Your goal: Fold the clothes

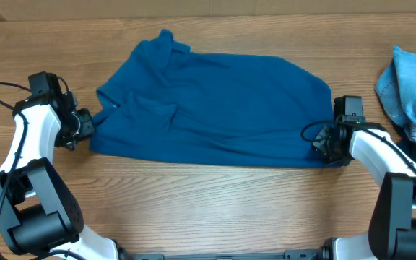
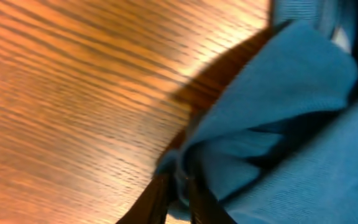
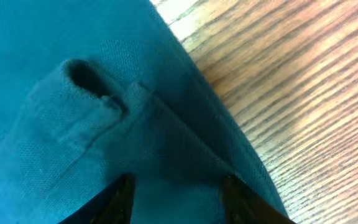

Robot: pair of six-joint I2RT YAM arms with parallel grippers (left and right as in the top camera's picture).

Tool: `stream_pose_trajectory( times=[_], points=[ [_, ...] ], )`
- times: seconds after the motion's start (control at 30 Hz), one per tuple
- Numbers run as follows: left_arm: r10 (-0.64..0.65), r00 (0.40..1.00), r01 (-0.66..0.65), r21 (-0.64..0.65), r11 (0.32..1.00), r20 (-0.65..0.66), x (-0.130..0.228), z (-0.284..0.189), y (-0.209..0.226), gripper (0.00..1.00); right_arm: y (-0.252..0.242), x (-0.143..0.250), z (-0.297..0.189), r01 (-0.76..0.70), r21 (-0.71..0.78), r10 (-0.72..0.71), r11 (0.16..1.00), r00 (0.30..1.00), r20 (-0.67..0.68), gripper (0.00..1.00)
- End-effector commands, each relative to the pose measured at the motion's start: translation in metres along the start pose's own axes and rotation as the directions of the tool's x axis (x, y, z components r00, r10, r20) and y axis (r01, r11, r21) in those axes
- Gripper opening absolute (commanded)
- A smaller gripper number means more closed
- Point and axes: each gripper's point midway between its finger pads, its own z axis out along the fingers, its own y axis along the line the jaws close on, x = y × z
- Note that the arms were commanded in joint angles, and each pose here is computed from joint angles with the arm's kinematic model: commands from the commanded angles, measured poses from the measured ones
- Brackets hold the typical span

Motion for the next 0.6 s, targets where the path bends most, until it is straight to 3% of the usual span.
stream_pose_trajectory(
  times=[0.0,0.1,0.2,0.27,0.4,0.57],
  points=[
    [0.032,0.997,-0.040,0.115,0.993,0.076,-0.023,-0.028,-0.023,0.23,0.021,-0.031,-0.022,0.059,-0.072,-0.055,0.996,0.997,0.047,0.51],
    [0.035,0.989,-0.060,0.174,0.983,0.145,-0.038,-0.058,-0.035,0.28,0.044,-0.045,-0.049,0.114,-0.172,-0.102,0.979,0.992,0.077,0.52],
    [0.038,0.976,-0.089,0.238,0.967,0.213,-0.046,-0.089,-0.049,0.33,0.063,-0.048,-0.071,0.128,-0.272,-0.114,0.954,0.991,0.067,0.66],
    [0.041,0.970,-0.103,0.253,0.962,0.238,-0.046,-0.101,-0.054,0.35,0.068,-0.042,-0.076,0.113,-0.305,-0.108,0.946,0.994,0.034,0.68],
    [0.048,0.971,-0.119,0.296,0.948,0.236,-0.039,-0.111,-0.064,0.35,0.063,-0.030,-0.074,-0.026,-0.288,0.010,0.957,0.998,-0.058,0.67],
    [0.068,0.977,-0.146,0.398,0.906,0.204,-0.027,-0.116,-0.087,0.34,0.053,-0.027,-0.064,-0.066,-0.230,0.052,0.971,0.996,-0.068,0.68]
  ],
)
